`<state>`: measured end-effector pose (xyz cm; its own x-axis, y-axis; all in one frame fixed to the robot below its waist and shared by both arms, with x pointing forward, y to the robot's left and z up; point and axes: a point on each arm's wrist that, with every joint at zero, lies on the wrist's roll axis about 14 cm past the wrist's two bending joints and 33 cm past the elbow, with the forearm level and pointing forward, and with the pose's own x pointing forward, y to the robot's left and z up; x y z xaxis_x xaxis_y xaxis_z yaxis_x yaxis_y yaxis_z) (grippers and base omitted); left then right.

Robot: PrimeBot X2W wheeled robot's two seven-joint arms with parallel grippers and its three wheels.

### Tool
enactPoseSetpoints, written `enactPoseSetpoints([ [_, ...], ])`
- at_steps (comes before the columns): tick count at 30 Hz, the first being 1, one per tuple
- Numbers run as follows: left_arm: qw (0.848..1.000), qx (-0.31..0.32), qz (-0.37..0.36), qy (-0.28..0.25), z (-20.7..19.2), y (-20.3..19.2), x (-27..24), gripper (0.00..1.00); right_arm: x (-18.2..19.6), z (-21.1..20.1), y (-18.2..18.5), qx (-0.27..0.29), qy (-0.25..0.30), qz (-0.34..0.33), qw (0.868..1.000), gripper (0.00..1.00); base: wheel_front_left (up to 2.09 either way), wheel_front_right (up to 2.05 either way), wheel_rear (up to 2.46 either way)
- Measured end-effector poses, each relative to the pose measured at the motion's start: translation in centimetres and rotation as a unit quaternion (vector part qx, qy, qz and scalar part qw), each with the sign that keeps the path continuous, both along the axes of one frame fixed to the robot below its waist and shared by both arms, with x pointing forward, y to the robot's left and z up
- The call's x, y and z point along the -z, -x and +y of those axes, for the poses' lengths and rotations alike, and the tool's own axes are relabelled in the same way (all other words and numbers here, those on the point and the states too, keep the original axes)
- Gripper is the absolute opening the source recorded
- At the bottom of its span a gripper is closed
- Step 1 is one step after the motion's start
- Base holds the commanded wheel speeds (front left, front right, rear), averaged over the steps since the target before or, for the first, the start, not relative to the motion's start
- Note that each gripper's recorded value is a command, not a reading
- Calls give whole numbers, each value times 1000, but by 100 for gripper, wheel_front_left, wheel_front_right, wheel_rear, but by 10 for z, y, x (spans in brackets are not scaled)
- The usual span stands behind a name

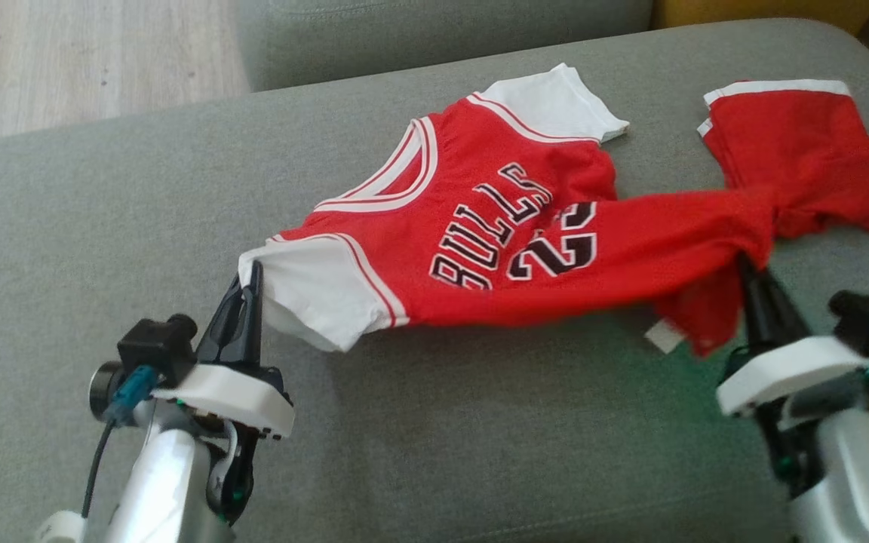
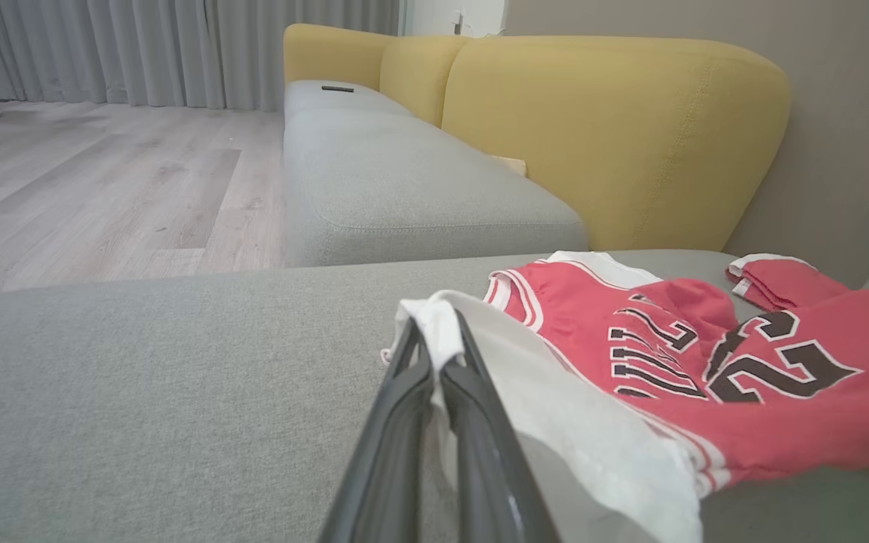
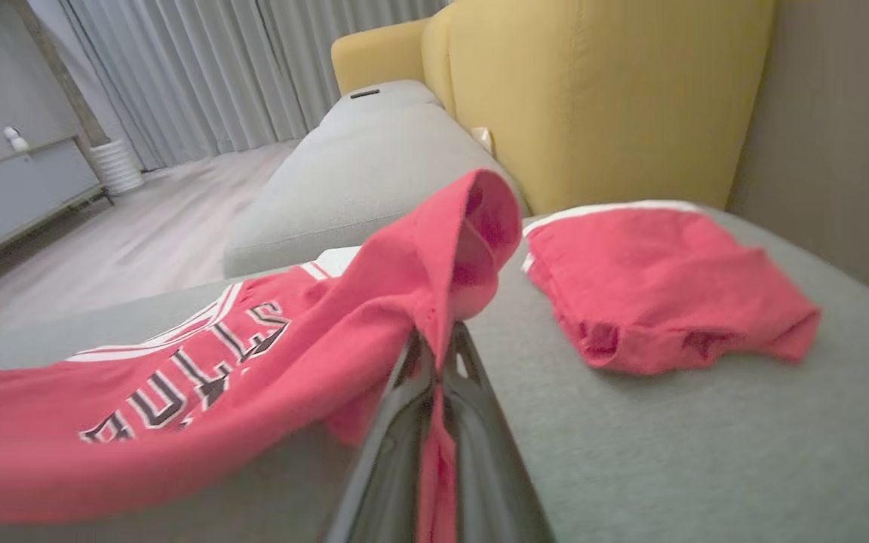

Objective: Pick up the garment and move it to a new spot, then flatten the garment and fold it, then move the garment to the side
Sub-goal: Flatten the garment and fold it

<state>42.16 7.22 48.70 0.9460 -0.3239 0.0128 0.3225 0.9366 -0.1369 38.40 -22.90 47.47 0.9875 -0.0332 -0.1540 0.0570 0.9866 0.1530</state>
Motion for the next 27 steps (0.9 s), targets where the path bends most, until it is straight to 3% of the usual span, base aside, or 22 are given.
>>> enactPoseSetpoints([
  [4, 1000, 0, -4, 1, 0, 0, -3, 0, -12, -16, -9, 5, 31, -1, 1000, 0, 0, 0, 0],
  [10, 1000, -10, -2, 6, 7, 2, -2, 0, -48, -29, -37, -9, 133, -45, 990, 0, 0, 0, 0],
  [14, 1000, -13, 16, 4, 10, 11, 10, 0, -33, -17, -35, -33, 166, -38, 985, 0, 0, 0, 0],
  [22, 998, -15, 63, -16, 15, 26, 42, 0, 67, 22, 32, -31, 53, 88, 994, 0, 0, 0, 0],
  [23, 998, -15, 64, -17, 15, 26, 43, 0, 75, 23, 40, -27, 42, 101, 994, 34, 0, 0, 0],
  [24, 998, -15, 64, -20, 16, 26, 44, 0, 81, 23, 46, -24, 35, 111, 993, 100, 0, 0, 0],
  [25, 997, -16, 66, -21, 17, 25, 45, 0, 83, 22, 48, -20, 30, 115, 993, 100, 0, 0, 0],
  [26, 997, -18, 68, -21, 18, 25, 46, 11, 83, 22, 49, -17, 25, 115, 993, 100, 0, 0, 0],
  [27, 997, -19, 70, -21, 18, 25, 47, 11, 82, 22, 49, -14, 21, 113, 993, 100, 0, 0, 0],
])
